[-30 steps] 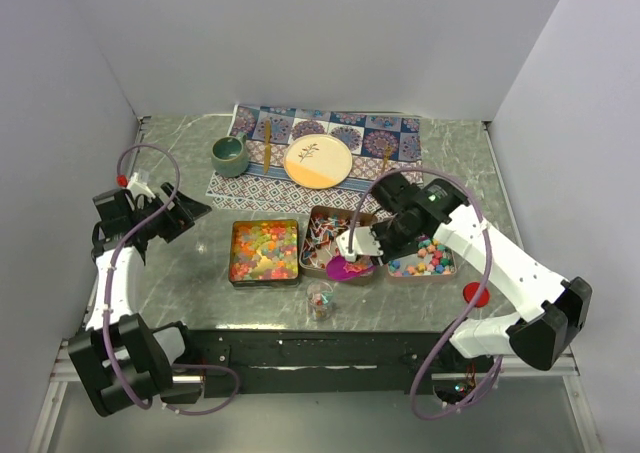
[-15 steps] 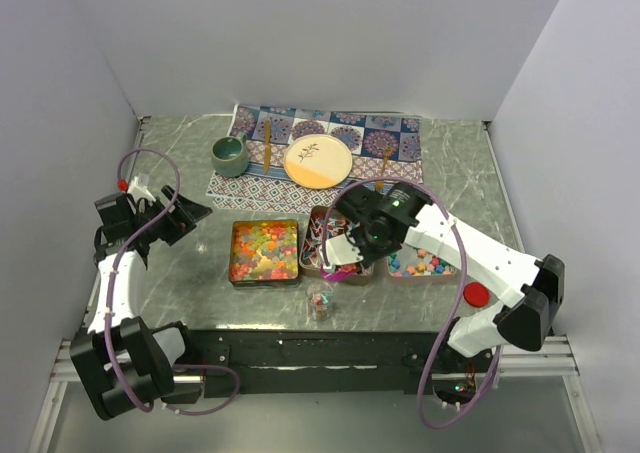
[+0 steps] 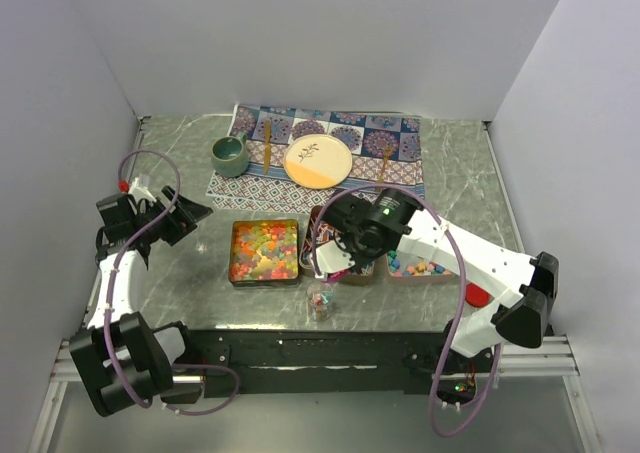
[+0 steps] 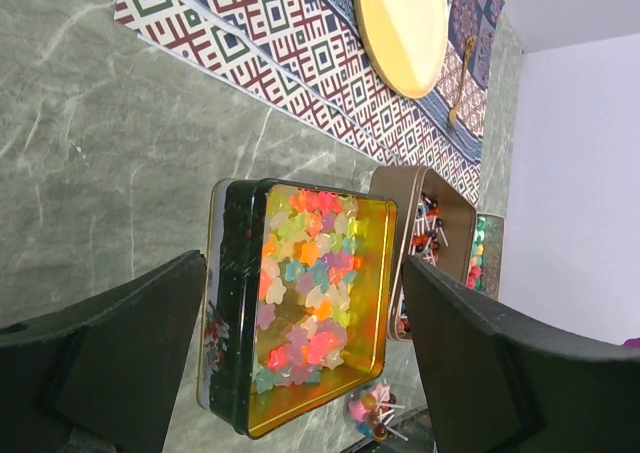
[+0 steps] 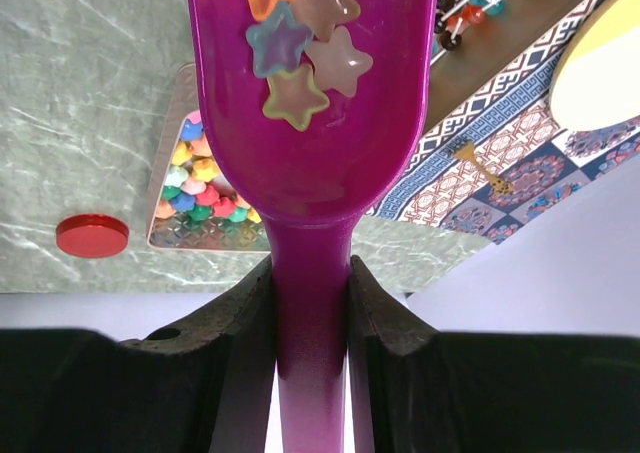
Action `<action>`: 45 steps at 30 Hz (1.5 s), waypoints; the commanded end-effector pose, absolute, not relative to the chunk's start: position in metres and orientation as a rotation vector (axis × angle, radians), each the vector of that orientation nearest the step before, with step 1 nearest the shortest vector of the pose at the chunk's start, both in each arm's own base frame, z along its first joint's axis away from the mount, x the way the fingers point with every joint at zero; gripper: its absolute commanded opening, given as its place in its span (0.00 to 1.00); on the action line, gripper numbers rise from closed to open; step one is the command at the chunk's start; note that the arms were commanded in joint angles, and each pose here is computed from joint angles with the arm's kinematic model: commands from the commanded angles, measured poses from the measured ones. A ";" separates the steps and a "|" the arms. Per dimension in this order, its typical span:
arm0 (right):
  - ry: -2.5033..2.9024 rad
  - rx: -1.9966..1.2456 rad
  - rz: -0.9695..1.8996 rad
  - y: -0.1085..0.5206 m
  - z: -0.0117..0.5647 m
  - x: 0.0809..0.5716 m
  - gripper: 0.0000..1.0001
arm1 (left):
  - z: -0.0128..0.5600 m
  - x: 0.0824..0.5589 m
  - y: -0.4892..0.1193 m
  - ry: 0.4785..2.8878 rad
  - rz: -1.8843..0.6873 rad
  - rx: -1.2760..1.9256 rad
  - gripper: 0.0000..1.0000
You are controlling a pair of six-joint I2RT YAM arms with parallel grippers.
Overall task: Pack the candies
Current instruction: Place the fake candies in the packing bottle.
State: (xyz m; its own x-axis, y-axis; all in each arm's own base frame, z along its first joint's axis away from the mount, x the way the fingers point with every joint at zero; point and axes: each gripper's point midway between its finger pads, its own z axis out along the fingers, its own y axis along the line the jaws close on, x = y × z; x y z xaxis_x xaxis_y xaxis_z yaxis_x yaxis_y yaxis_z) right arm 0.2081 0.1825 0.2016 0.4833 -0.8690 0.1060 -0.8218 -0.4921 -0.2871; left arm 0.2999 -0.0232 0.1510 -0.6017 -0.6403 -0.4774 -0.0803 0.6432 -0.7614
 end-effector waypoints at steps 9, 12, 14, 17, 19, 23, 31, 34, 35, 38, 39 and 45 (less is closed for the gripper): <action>1.315 -2.634 -0.601 0.157 0.222 0.197 0.00 | 0.169 0.315 -0.022 2.036 -0.963 -0.534 0.85; 1.280 -2.645 -0.654 0.156 0.225 0.200 0.00 | 0.171 0.315 -0.022 2.026 -0.965 -0.542 0.85; 1.260 -2.654 -0.675 0.156 0.226 0.201 0.00 | 0.174 0.315 -0.022 2.019 -0.971 -0.540 0.85; 1.237 -2.657 -0.697 0.156 0.228 0.201 0.00 | 0.180 0.316 -0.023 2.009 -0.980 -0.535 0.85; 1.228 -2.655 -0.710 0.156 0.229 0.201 0.00 | 0.187 0.319 -0.024 2.000 -0.995 -0.520 0.85; 1.215 -2.647 -0.724 0.157 0.233 0.202 0.00 | 0.199 0.324 -0.025 1.979 -1.020 -0.499 0.84; 1.164 -2.637 -0.736 0.156 0.241 0.200 0.00 | 0.202 0.326 -0.028 1.965 -1.036 -0.483 0.81; 1.237 -2.558 -0.693 0.160 0.254 0.207 0.00 | 0.222 0.325 -0.041 1.935 -1.060 -0.374 0.69; 1.272 -2.493 -0.653 0.170 0.267 0.214 0.00 | 0.230 0.322 -0.049 1.925 -1.084 -0.312 0.55; 1.491 -2.324 -0.462 0.188 0.275 0.235 0.00 | 0.254 0.313 -0.084 1.888 -1.146 -0.085 0.01; 1.556 -2.285 -0.351 0.195 0.271 0.238 0.00 | 0.263 0.307 -0.099 1.877 -1.171 -0.013 0.01; 1.802 -2.064 -0.070 0.227 0.257 0.269 0.00 | 0.288 0.284 -0.138 1.802 -1.392 0.126 0.01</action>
State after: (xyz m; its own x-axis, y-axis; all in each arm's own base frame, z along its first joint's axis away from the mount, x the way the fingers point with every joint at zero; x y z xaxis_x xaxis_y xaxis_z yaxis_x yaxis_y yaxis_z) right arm 0.2808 0.2112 0.2794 0.2645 -0.9600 -0.0916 -0.8516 -0.1880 -0.4893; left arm 0.2990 -0.1190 0.2492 -0.6679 -0.4339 -0.6047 0.3853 0.4935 -0.7798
